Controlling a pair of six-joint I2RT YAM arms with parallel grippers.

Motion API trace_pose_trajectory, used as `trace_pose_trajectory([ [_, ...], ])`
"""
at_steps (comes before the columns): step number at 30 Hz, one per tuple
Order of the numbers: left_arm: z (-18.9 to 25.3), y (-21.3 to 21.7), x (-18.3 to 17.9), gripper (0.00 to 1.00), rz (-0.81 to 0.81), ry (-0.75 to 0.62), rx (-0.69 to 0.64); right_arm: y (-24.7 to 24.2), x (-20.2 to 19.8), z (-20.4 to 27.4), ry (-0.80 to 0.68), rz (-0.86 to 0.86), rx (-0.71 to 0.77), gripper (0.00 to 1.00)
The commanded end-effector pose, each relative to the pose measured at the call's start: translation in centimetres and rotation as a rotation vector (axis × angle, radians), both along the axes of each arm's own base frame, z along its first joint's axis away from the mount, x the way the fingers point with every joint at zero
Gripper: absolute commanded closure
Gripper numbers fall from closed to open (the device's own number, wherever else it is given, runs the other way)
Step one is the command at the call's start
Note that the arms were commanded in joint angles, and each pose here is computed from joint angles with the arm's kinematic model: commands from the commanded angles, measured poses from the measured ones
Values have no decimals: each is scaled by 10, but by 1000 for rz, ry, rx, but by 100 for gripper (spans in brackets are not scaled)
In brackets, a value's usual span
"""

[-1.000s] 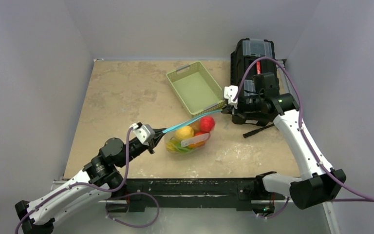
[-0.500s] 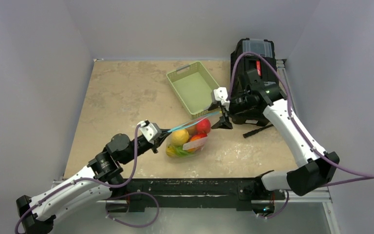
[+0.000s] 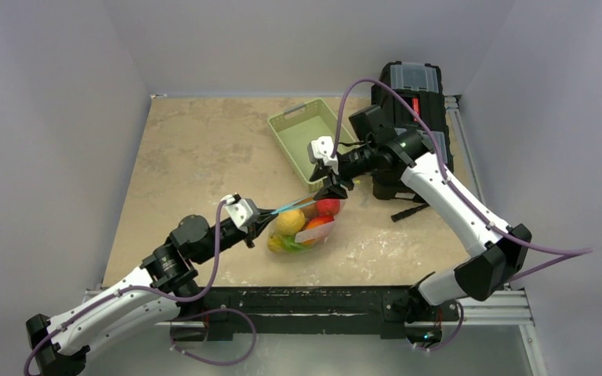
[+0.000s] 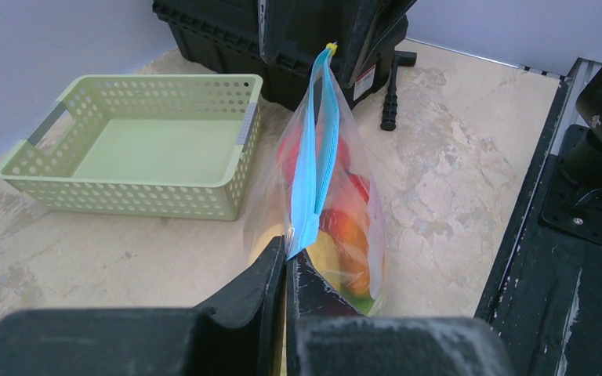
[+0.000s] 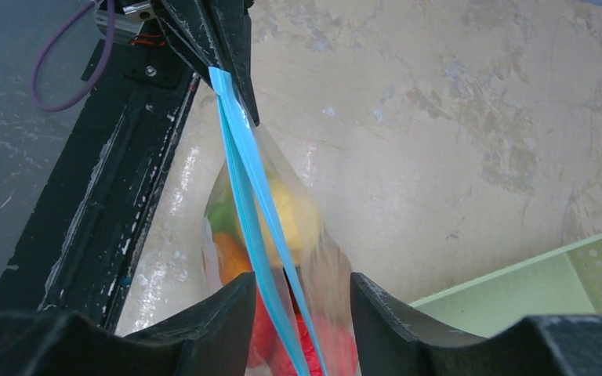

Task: Open the zip-top bag and remove the fake food
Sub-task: Open the zipper of the food storage bag at the center of the board.

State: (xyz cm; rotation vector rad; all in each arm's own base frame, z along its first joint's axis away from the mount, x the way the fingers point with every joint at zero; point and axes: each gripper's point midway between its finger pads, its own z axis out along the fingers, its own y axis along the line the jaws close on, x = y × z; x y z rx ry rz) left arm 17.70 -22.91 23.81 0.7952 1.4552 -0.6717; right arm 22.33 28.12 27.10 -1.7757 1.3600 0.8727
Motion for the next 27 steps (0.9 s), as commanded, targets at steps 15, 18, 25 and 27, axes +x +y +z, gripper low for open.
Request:
trace_pose_trajectory([
  [15, 28, 0, -2, 100, -10, -45, -73, 0, 12, -17, -47, -52, -46, 67],
  [18, 28, 0, -2, 100, -10, -45, -73, -2, 8, -12, -58, -36, -39, 66],
  [25, 28, 0, -3, 100, -11, -46, -76, -1, -4, 6, -69, 13, 11, 65],
  [27, 28, 0, -3, 100, -10, -47, -75, -1, -5, 6, -68, 15, 10, 65],
])
